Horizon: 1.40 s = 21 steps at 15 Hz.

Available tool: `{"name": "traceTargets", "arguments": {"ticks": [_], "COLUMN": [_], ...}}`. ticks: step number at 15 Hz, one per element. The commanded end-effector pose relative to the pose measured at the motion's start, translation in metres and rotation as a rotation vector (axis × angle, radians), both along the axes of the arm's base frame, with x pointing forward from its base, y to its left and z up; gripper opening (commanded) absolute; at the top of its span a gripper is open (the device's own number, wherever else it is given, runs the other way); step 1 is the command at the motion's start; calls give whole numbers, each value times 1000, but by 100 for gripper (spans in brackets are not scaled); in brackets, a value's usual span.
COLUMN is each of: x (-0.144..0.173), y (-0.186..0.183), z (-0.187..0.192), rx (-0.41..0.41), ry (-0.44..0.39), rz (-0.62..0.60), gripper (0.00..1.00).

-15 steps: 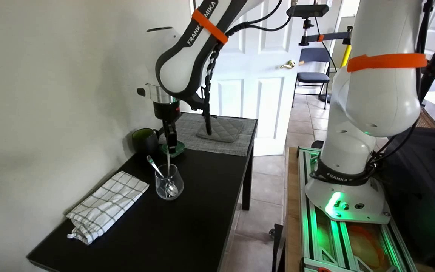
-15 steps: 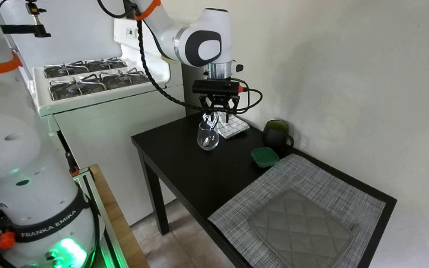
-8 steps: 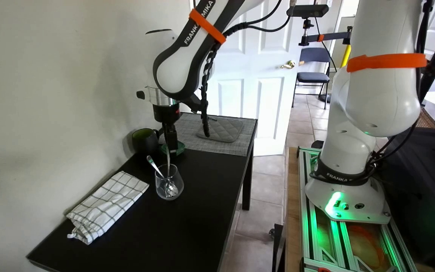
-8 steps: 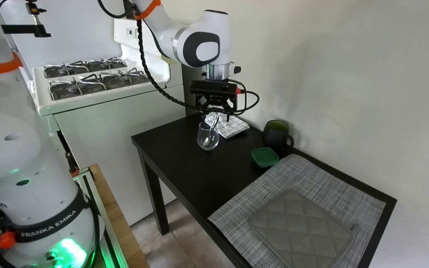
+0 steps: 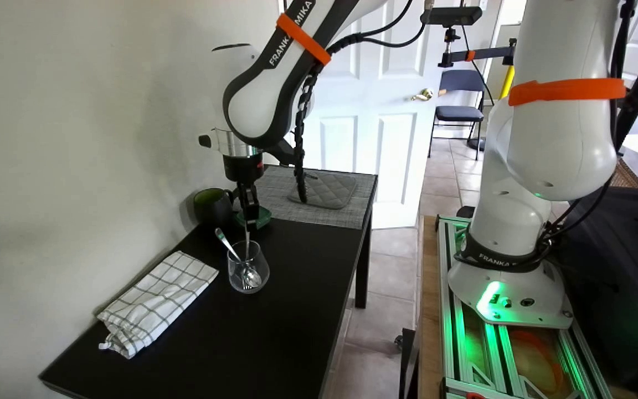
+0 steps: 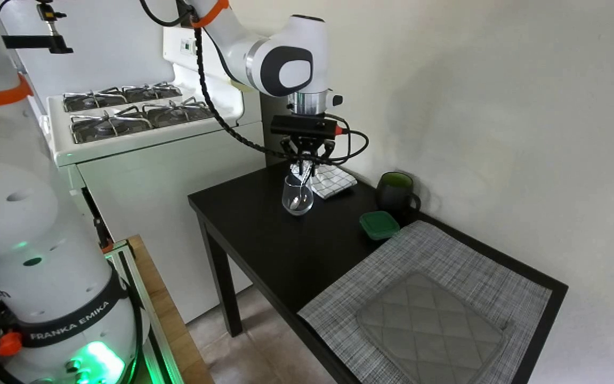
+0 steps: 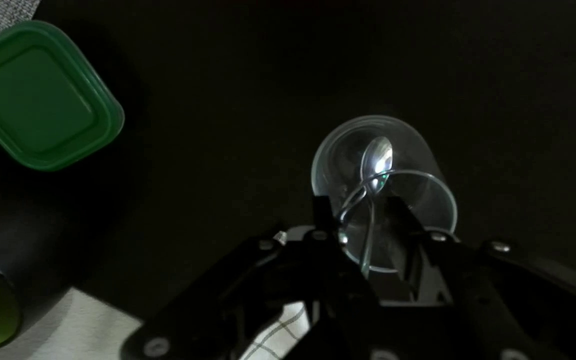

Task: Remove the folk and then the spoon from the glass cup and put them on the table

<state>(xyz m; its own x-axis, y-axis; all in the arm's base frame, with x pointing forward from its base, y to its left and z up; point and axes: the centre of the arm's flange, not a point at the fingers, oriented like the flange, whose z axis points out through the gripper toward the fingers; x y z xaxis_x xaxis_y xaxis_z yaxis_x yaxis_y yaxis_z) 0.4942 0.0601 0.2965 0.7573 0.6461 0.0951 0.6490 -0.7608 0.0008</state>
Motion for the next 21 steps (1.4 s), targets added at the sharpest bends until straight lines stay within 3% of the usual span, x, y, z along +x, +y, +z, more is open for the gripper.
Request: {"name": "traceTargets", "arguments": {"ticks": [1, 21], "x": [2, 5], "y": [2, 15], "z": [-3, 18], "rx": [3, -11], "ry": [26, -1], "rz": [5, -9], "gripper": [1, 2]}}
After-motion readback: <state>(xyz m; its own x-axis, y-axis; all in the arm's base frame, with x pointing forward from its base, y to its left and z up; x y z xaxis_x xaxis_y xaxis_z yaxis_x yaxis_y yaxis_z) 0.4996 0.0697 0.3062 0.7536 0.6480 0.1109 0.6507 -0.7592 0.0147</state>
